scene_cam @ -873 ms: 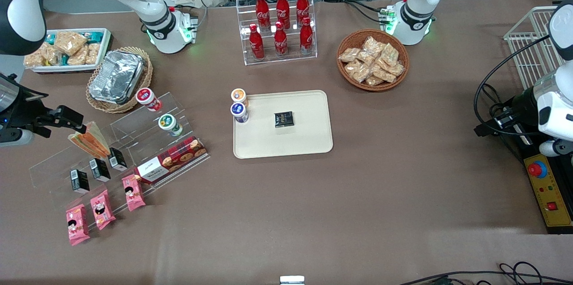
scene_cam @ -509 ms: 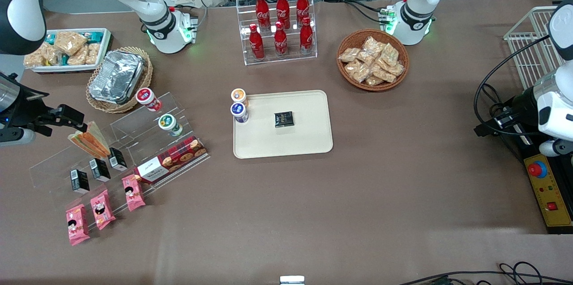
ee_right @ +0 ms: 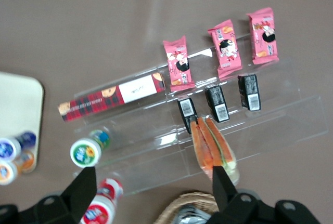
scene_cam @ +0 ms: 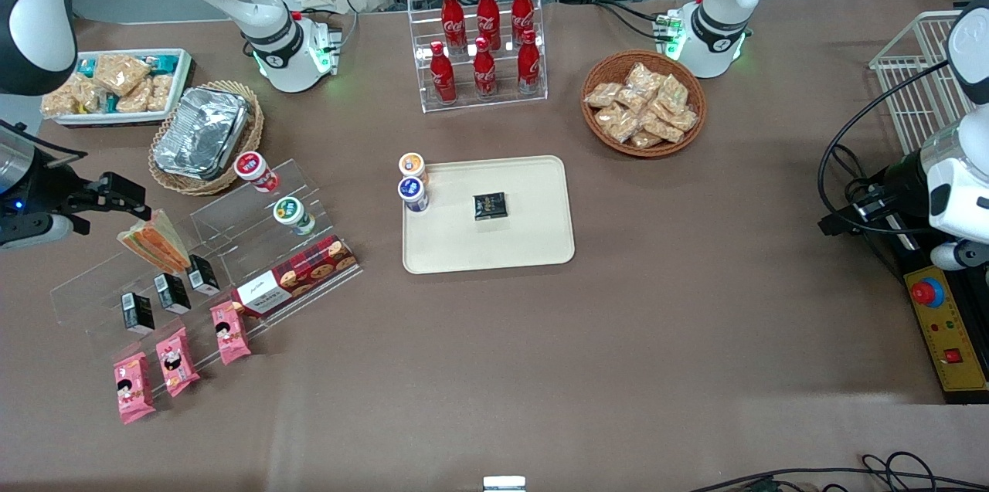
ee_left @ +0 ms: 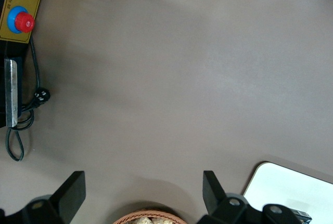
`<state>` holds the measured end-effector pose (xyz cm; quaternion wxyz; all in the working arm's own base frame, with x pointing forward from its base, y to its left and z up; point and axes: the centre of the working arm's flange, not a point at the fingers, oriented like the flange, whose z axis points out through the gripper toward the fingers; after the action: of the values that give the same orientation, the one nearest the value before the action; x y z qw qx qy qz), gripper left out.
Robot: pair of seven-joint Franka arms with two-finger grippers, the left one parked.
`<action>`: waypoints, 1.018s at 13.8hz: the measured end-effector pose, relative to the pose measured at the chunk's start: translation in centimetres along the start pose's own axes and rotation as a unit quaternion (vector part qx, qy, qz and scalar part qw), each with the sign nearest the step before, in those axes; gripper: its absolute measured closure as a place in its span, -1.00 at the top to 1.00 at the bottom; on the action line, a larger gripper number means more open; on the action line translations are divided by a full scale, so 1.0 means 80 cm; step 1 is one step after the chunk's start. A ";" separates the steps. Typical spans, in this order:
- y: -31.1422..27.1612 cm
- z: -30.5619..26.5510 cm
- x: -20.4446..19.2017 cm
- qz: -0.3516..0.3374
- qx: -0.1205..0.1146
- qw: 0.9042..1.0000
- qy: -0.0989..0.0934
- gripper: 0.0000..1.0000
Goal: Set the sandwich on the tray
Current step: 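Lower the open right gripper over the wrapped sandwich on the acrylic rack, then close the right gripper on the sandwich pack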
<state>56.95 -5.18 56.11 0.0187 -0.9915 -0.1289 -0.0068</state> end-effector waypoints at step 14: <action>0.091 0.104 -0.053 -0.234 0.024 0.971 -0.033 0.98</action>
<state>54.76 -12.95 47.46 0.0359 -0.9328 -0.3578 0.0252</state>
